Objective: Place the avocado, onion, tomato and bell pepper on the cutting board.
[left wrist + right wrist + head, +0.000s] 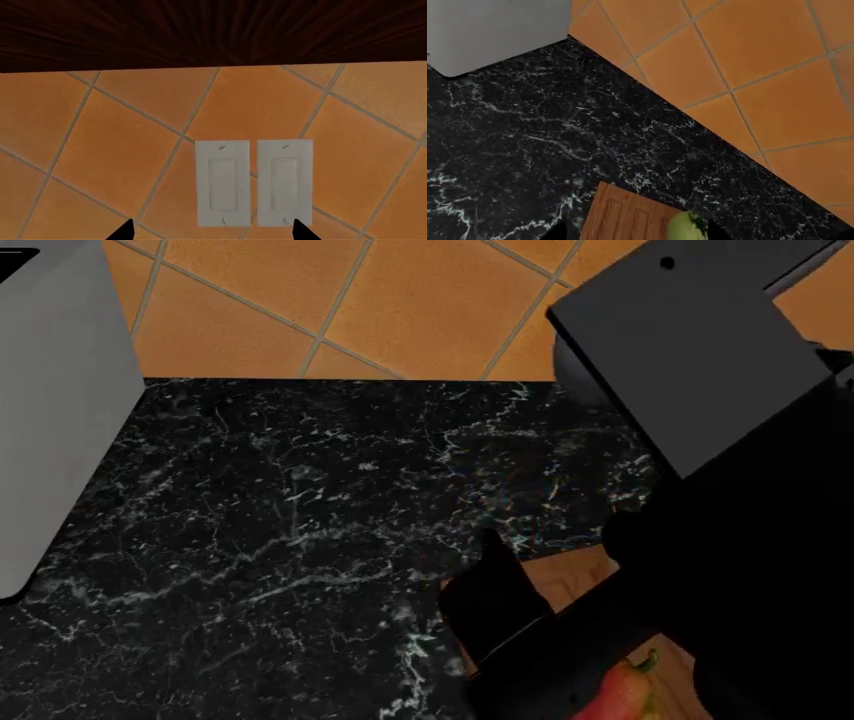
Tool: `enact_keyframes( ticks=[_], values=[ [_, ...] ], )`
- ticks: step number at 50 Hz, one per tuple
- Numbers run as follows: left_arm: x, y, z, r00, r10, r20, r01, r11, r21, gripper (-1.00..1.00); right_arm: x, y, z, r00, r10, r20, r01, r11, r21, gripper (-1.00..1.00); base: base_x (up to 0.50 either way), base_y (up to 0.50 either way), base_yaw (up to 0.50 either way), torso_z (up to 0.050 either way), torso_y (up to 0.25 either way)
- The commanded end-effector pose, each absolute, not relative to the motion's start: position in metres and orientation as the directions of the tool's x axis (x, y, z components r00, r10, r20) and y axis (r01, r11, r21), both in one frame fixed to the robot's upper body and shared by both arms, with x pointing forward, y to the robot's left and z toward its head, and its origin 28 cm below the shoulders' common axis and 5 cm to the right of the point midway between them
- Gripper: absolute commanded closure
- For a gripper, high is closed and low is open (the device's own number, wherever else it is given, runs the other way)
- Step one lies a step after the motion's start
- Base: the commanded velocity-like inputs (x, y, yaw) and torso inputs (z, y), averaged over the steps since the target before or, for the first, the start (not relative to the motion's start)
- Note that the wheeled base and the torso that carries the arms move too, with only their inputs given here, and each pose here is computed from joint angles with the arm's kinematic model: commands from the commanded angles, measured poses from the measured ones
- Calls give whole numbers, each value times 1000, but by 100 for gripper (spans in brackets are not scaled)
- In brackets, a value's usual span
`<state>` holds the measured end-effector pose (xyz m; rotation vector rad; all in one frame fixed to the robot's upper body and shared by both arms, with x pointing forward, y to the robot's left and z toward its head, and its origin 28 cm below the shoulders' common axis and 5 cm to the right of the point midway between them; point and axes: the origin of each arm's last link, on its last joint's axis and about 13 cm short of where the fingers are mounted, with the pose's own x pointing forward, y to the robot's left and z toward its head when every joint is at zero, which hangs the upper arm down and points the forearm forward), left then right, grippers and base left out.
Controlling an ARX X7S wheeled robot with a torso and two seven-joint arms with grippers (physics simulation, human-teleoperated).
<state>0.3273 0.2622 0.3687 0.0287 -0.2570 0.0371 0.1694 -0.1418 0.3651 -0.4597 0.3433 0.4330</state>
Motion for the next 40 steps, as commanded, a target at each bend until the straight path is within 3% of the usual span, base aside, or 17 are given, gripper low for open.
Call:
enact_keyframes(
  ticks=[1,25,40],
  values=[
    [326,261,371,964,10,267,-12,1000,3,-100,150,-129,394,889,337,-310,-449,777,-441,-100,0,0,0,0,0],
    [297,263,373,955,-13,295,5,1000,27,-100,87,-108,416,977,208,-46,-188,741,-644,-100,0,0,0,0,0],
    [233,257,368,915,-67,398,50,997,52,-100,84,-104,405,974,220,53,-127,725,-677,-100,0,0,0,0,0]
  ],
)
